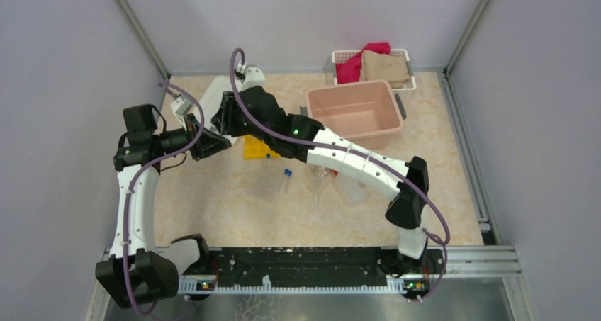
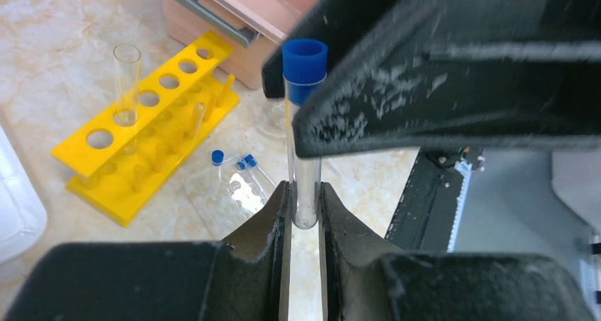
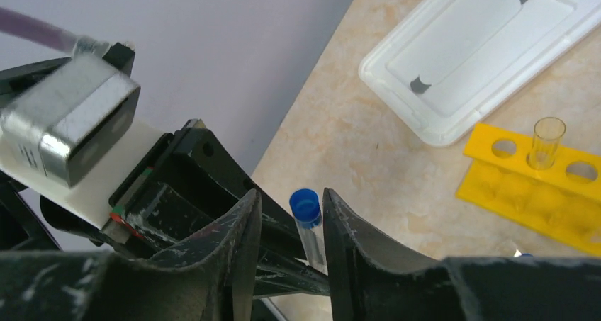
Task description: Organize the chemistry lab equipment
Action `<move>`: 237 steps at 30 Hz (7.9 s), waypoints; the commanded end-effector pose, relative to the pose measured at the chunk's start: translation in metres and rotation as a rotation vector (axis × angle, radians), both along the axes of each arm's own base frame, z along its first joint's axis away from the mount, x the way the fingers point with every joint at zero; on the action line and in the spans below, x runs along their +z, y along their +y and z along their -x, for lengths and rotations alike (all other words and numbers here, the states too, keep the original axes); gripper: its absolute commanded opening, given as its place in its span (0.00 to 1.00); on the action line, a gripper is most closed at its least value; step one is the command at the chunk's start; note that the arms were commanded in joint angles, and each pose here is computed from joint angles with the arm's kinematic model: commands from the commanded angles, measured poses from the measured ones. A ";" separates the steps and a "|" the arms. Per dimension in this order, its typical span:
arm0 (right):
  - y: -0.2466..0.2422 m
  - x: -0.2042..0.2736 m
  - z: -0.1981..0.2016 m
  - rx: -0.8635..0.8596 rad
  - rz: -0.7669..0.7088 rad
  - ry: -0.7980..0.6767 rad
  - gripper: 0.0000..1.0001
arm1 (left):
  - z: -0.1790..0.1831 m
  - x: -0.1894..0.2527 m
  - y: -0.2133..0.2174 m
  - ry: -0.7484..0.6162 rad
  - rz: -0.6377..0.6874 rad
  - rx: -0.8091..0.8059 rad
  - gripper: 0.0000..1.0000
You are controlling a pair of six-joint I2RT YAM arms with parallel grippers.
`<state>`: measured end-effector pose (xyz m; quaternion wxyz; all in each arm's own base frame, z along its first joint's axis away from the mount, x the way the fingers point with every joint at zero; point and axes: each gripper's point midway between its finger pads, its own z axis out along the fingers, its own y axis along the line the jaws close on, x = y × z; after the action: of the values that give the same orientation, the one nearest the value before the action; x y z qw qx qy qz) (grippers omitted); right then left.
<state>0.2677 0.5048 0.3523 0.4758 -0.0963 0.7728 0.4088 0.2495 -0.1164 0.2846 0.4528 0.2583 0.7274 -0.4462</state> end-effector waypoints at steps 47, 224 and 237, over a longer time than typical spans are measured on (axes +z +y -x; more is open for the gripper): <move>-0.104 -0.105 -0.002 -0.003 0.348 -0.133 0.00 | -0.056 -0.067 0.042 0.244 -0.242 0.305 0.99; -0.192 -0.338 -0.025 -0.244 0.828 0.431 0.22 | -0.061 -0.034 0.060 0.212 -0.211 0.376 0.99; -0.191 -0.218 -0.034 -0.296 0.580 0.288 0.00 | -0.052 -0.013 0.046 0.170 -0.150 0.298 0.99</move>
<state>0.2911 0.3117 0.0470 0.2920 -0.0897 0.9511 0.0464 0.3107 -0.0599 0.2464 0.4098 0.1142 0.8491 -0.3132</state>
